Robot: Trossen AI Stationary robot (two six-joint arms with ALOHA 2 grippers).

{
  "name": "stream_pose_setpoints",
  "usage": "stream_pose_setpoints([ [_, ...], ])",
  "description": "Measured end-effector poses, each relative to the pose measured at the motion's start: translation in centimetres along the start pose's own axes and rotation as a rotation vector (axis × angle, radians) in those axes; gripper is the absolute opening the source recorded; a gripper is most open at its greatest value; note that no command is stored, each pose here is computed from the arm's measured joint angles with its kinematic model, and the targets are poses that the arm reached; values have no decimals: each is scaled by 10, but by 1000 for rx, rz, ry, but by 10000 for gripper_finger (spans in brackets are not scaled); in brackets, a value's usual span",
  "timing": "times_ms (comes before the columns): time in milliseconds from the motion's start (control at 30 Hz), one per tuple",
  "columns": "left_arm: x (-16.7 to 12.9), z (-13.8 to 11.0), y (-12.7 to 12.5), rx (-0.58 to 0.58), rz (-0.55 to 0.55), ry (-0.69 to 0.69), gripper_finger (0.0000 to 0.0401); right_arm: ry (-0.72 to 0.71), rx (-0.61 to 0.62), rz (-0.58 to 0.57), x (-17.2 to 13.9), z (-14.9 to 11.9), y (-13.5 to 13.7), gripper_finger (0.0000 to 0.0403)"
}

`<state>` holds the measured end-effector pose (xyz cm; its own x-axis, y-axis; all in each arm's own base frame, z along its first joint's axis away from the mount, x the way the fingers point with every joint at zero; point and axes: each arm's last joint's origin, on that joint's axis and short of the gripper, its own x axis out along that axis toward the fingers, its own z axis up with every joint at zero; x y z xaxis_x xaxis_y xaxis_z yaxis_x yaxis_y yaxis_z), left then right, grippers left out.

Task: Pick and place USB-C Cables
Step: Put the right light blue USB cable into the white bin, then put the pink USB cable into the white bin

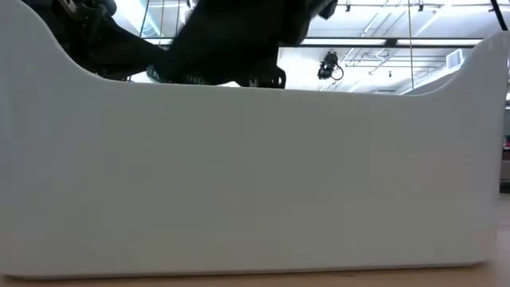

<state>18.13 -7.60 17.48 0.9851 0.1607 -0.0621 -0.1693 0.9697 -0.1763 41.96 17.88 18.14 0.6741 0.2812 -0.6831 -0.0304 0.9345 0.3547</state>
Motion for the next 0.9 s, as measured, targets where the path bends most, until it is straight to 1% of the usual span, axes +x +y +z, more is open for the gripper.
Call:
stream_pose_setpoints([
  [133,0,0,0,-1,0,0,58,0,-41,1,0,0,0,105],
  [233,0,0,0,-1,0,0,58,-27,-99,20,-8,4,7,138],
  [333,0,0,0,-1,0,0,59,-62,-172,53,-26,8,23,158],
  [433,0,0,0,-1,0,0,57,-91,-243,53,-52,10,42,161],
  [500,0,0,-1,0,-4,1,54,-97,-292,61,-74,5,60,159],
  [600,-2,-1,-2,1,-15,3,53,-78,-358,71,-104,-12,90,154],
  [667,-2,-1,-4,2,-22,4,54,-54,-375,33,-121,-29,107,152],
  [700,-3,-1,-4,2,-25,5,54,-45,-365,-2,-129,-39,115,152],
  [800,-3,-1,-5,2,-32,6,54,-6,-267,-121,-148,-71,131,151],
  [900,-3,-1,-5,2,-32,6,51,57,-131,-213,-158,-103,139,150],
])
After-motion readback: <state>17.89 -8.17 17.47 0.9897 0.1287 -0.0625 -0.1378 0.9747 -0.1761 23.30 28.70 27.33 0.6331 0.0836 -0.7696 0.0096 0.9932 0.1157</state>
